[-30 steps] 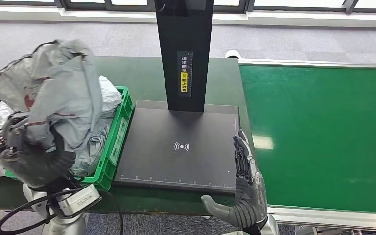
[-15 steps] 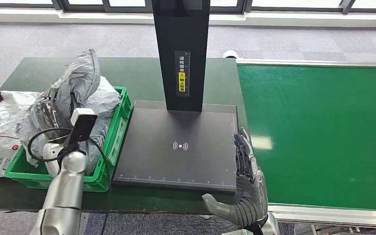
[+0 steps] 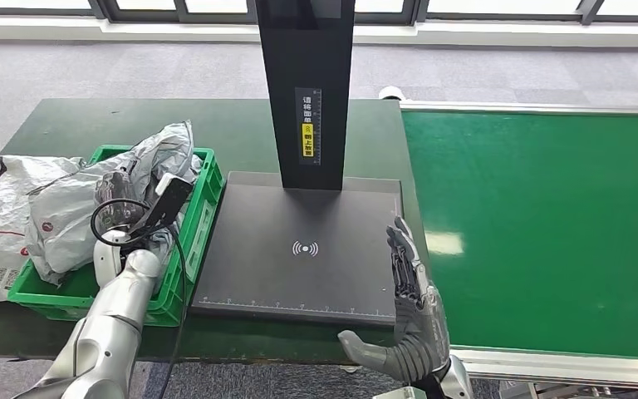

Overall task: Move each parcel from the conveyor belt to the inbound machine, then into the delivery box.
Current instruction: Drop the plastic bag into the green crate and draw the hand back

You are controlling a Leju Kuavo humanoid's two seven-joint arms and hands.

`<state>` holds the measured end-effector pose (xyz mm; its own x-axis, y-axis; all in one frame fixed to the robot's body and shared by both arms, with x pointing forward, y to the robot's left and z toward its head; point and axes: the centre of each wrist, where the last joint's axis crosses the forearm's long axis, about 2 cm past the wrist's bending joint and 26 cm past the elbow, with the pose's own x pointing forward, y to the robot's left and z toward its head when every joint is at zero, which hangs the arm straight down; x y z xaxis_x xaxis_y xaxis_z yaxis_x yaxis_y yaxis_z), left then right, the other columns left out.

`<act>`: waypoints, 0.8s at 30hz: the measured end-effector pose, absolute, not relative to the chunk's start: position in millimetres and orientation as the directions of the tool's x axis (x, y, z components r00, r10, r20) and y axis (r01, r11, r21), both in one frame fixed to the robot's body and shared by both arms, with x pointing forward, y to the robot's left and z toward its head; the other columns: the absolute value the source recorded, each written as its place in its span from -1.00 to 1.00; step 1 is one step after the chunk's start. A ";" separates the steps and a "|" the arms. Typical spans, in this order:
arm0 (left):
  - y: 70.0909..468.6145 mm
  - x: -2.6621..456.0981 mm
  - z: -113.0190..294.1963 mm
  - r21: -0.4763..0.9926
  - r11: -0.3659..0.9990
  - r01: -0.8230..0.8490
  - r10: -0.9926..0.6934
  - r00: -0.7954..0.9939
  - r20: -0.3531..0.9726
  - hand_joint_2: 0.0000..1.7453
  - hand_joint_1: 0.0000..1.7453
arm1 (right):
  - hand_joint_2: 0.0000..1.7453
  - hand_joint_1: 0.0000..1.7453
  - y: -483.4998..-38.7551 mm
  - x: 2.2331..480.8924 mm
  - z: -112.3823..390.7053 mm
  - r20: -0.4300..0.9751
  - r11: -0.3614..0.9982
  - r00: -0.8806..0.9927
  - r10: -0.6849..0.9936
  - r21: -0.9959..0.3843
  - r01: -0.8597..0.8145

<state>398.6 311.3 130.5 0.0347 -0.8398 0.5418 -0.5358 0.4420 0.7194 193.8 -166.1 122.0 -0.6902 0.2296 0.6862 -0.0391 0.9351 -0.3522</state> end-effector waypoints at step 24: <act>324.6 398.6 128.3 0.700 0.447 -0.557 -0.831 0.031 0.555 -1.00 -1.00 | 1.00 -1.00 -166.6 202.1 118.9 0.691 0.938 -0.686 0.228 -0.345 -0.037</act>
